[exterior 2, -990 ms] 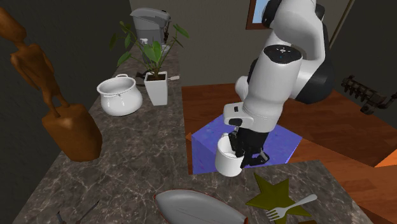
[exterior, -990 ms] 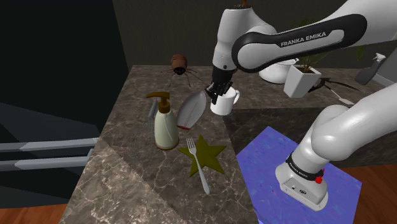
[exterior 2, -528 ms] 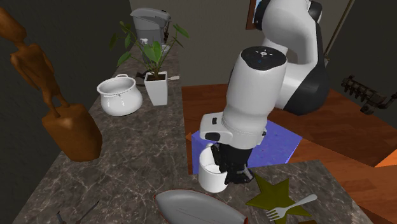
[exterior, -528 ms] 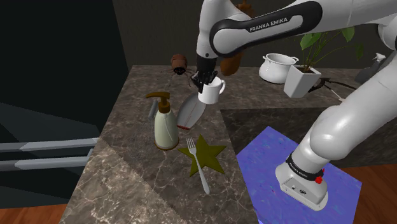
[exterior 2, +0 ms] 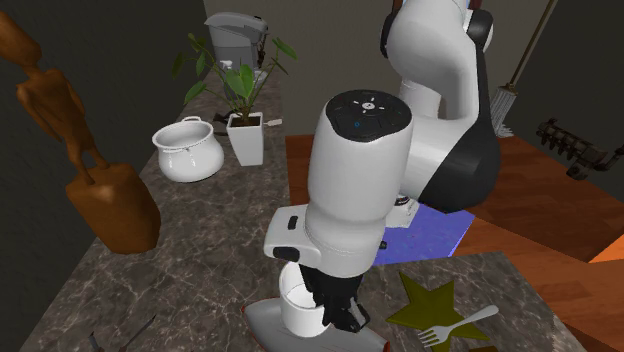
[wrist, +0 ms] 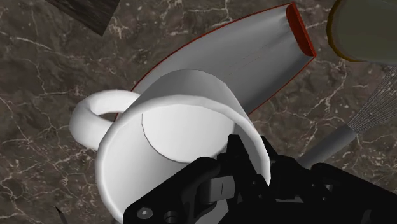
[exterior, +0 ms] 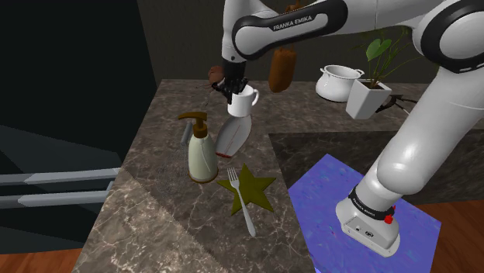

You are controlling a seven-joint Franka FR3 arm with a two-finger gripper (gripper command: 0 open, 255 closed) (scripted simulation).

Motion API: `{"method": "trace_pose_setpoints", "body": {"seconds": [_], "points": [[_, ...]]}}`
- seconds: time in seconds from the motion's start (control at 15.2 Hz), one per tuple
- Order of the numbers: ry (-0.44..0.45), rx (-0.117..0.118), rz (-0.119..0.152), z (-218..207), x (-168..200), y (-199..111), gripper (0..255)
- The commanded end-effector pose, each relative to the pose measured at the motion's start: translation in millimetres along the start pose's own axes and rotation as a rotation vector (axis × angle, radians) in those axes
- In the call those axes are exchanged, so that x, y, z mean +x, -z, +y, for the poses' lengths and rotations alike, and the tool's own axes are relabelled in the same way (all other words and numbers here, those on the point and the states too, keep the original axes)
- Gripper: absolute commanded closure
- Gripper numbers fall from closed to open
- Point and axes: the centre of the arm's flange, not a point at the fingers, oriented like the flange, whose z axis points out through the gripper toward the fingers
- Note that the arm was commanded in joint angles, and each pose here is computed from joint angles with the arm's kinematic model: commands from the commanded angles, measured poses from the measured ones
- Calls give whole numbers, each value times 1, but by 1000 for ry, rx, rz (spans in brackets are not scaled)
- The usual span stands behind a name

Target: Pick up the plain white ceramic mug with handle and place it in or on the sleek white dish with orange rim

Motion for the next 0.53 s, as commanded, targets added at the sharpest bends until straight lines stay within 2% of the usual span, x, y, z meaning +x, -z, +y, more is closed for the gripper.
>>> {"method": "trace_pose_setpoints", "body": {"seconds": [0.0, 0.46], "points": [[0, 0, 1, 0, 1, -8, 255], [0, 0, 1, 0, -2, -45, 255]]}}
